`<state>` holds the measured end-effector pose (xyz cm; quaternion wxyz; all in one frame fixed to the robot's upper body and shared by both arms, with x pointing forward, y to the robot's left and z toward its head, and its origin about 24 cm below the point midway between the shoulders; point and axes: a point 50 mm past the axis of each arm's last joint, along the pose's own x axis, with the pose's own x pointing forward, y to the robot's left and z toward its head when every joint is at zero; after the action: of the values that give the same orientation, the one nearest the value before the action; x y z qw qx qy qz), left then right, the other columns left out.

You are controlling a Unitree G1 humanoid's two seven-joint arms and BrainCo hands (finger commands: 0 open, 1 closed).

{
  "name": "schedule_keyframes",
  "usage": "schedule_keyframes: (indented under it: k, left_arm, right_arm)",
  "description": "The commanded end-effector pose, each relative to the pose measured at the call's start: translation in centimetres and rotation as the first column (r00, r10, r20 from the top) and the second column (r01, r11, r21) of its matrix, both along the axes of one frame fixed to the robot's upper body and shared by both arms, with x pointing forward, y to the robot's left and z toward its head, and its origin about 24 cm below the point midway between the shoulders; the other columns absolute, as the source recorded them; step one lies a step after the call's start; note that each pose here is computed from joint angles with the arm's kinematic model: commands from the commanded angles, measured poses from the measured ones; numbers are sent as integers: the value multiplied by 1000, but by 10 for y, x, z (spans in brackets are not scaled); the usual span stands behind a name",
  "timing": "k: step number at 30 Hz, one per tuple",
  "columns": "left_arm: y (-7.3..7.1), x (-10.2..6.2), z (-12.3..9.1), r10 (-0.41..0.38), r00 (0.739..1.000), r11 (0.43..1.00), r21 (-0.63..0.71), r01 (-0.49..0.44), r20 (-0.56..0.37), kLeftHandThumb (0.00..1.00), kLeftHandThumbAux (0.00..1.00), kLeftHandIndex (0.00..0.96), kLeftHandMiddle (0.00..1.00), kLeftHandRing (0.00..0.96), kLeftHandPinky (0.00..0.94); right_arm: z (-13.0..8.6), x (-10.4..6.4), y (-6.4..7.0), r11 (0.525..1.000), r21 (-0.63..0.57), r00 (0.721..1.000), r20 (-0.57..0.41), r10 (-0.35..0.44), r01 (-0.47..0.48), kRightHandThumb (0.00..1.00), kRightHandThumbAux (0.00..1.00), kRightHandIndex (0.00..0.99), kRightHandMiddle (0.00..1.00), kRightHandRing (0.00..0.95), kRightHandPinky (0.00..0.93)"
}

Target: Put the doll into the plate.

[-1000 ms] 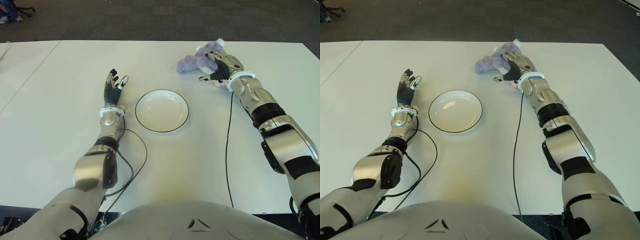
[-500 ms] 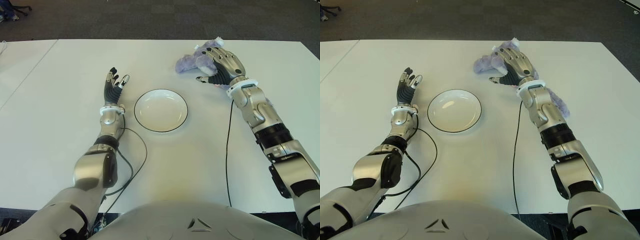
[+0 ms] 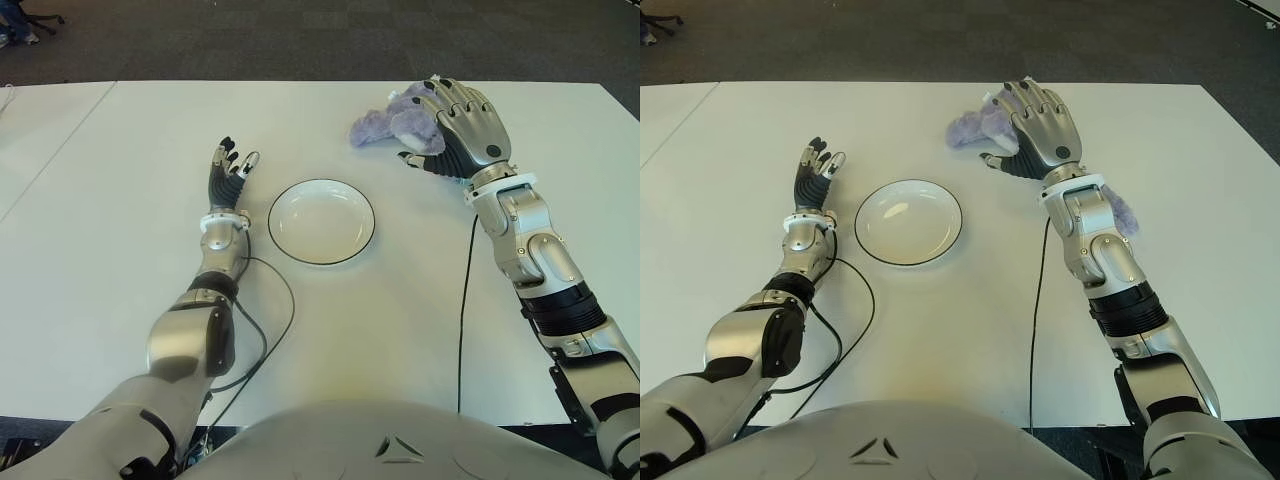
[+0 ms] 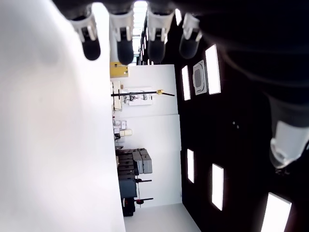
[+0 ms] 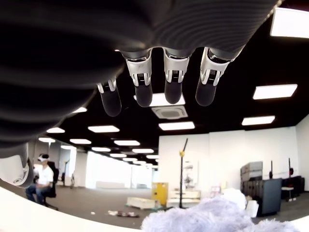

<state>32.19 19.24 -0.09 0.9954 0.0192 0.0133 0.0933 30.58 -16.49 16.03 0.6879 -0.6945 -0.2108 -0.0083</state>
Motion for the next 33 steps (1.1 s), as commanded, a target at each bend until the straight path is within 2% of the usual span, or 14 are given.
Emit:
schedule_keyframes:
  k: [1, 6, 11, 16, 23, 33]
  left_arm:
    - [-13, -80, -94, 6, 894, 997, -68, -40, -447, 0, 524, 17, 82, 83, 73]
    - [-13, -79, -93, 6, 894, 997, -65, -40, -448, 0, 512, 23, 83, 83, 77]
    - [-13, -79, -93, 6, 894, 997, -63, -39, -448, 0, 505, 25, 92, 91, 87]
    - [-13, -79, -93, 6, 894, 997, -64, -38, -448, 0, 511, 21, 93, 93, 79]
    - [-11, -79, -93, 6, 894, 997, -67, -41, -448, 0, 520, 15, 91, 91, 79]
    - [-11, -79, -93, 8, 893, 998, -53, -35, -449, 0, 516, 18, 84, 85, 78]
  right_arm:
    - [-5, 2, -6, 999, 13, 999, -26, -29, 29, 316, 427, 125, 0, 0, 30]
    - [-11, 14, -15, 999, 21, 997, -60, -45, 46, 315, 435, 135, 0, 0, 2]
    - [-28, 41, -35, 994, 18, 985, -133, -107, 110, 314, 447, 138, 0, 0, 0]
    - [-36, 59, -45, 987, 3, 973, -164, -161, 163, 301, 456, 124, 0, 0, 0]
    - [-39, 73, -60, 970, -19, 953, -181, -242, 243, 270, 462, 97, 0, 0, 0]
    - [-53, 82, -67, 948, -26, 919, -238, -315, 318, 243, 472, 67, 0, 0, 0]
